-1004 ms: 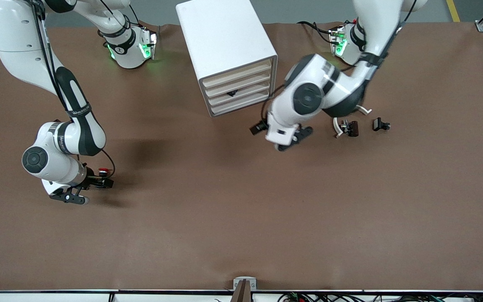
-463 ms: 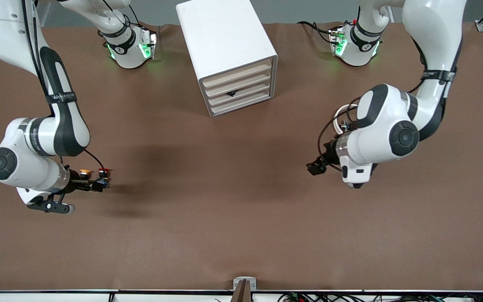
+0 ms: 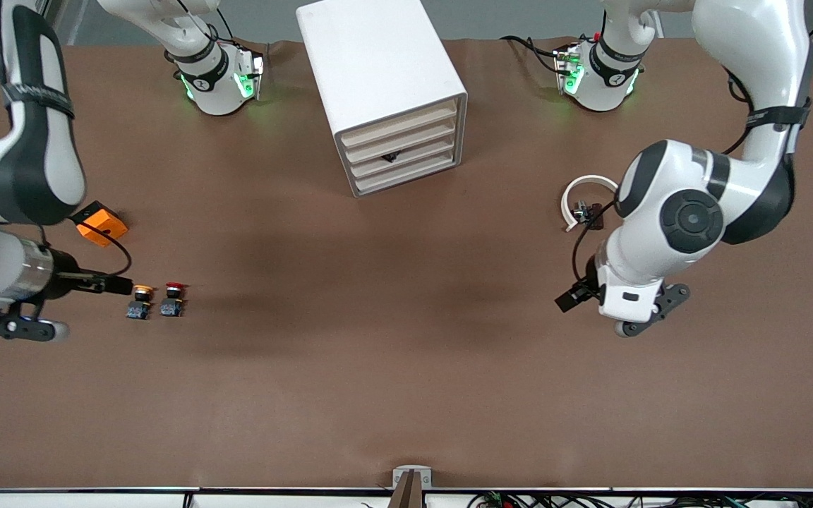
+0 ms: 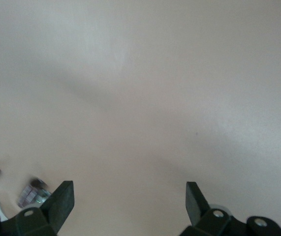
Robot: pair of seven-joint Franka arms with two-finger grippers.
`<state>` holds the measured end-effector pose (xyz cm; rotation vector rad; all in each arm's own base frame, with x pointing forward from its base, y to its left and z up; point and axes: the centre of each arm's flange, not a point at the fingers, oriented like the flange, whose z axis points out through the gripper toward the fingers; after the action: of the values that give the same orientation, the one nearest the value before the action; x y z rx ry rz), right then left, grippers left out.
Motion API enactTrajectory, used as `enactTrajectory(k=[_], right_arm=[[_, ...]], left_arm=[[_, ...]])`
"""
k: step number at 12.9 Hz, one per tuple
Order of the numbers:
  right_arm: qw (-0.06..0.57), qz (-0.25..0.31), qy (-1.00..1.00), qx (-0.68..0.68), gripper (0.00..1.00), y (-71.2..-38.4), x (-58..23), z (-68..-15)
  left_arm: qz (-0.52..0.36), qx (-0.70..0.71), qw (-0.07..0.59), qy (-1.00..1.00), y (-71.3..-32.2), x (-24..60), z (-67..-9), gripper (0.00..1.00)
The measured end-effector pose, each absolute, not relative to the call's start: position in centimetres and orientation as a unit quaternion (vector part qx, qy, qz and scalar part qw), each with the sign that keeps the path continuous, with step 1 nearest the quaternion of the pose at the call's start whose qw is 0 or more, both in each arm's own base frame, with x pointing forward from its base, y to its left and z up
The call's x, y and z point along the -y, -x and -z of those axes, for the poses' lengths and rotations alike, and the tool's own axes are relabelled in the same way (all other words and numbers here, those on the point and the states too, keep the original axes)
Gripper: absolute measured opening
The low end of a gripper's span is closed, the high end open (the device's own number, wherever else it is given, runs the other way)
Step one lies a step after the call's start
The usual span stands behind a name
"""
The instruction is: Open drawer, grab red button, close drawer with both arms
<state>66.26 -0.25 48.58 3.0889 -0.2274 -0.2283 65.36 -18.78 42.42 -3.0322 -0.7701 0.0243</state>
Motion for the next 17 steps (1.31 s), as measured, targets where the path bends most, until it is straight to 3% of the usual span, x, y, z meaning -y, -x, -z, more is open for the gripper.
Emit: enactTrajectory(k=[5,11,17], right_arm=[[0.015,0.053,-0.998,0.027,1.0,-64.9,1.8,-54.4],[0.013,0.066,-0.997,0.031,1.0,-63.0,2.0,-58.7],[-0.003,0.047,-0.998,0.05,1.0,-58.7,2.6,-65.3]], left_arm=[[0.032,0.17,0.003,0.985,-66.5,10.0,-51.5,1.0],[0.026,0.158,0.031,0.987,-61.1,7.6,-60.7,1.0],[0.018,0.082,0.024,0.996,-58.0,6.1,-64.2,1.0]])
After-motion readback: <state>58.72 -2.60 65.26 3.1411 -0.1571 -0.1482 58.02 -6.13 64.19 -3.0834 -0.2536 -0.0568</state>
